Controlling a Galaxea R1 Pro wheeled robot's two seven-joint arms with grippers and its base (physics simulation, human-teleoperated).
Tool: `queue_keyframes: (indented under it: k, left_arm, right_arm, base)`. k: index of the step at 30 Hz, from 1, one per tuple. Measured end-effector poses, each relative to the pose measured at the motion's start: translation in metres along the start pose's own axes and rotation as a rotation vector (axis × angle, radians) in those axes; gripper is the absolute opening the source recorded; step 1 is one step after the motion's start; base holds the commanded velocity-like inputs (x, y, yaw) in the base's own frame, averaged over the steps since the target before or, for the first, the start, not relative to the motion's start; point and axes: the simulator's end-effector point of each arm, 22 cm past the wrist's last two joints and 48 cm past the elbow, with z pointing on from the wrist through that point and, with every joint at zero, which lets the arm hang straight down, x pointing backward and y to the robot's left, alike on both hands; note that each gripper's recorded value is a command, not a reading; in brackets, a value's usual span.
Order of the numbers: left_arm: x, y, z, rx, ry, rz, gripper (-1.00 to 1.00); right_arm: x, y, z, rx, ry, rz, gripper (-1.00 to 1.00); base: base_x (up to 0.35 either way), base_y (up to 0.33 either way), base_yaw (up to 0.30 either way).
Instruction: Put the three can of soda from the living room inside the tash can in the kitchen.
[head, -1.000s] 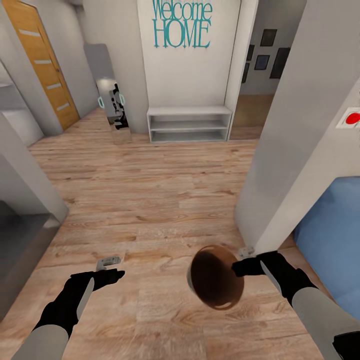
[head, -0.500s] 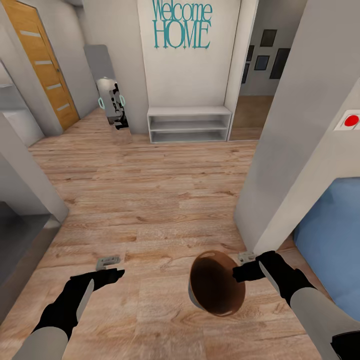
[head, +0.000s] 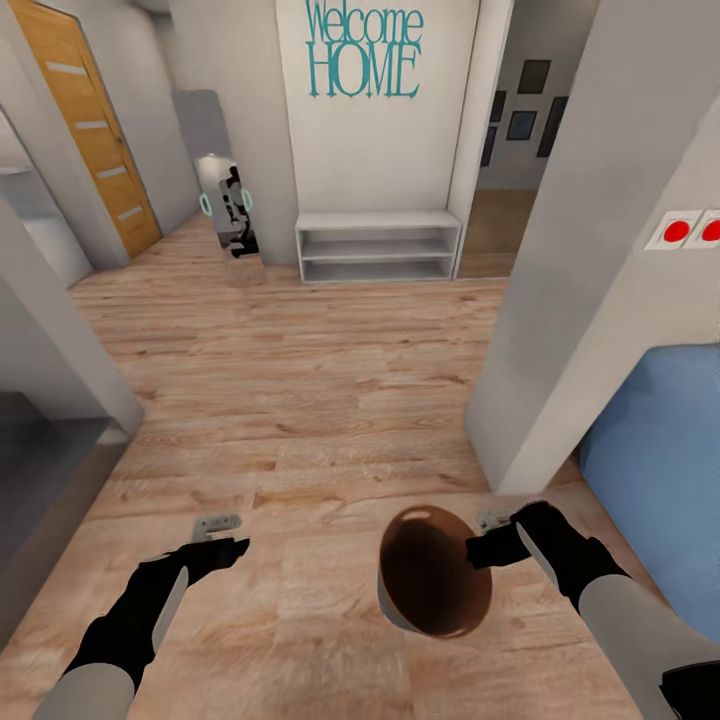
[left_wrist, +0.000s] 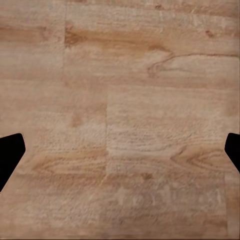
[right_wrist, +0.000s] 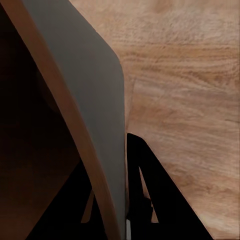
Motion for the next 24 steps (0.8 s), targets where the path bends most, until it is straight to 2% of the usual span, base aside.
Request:
queue_keyframes:
  k: [24]
  left_arm:
    - [0.0007,0.0009,0.0002,-0.006,0.001,0.000,1.00]
  right_arm:
    - [-0.0028,0.0010,-0.0006,-0.003,-0.010,0.000,-1.00]
  base:
    - [-0.326,0.000,0.000]
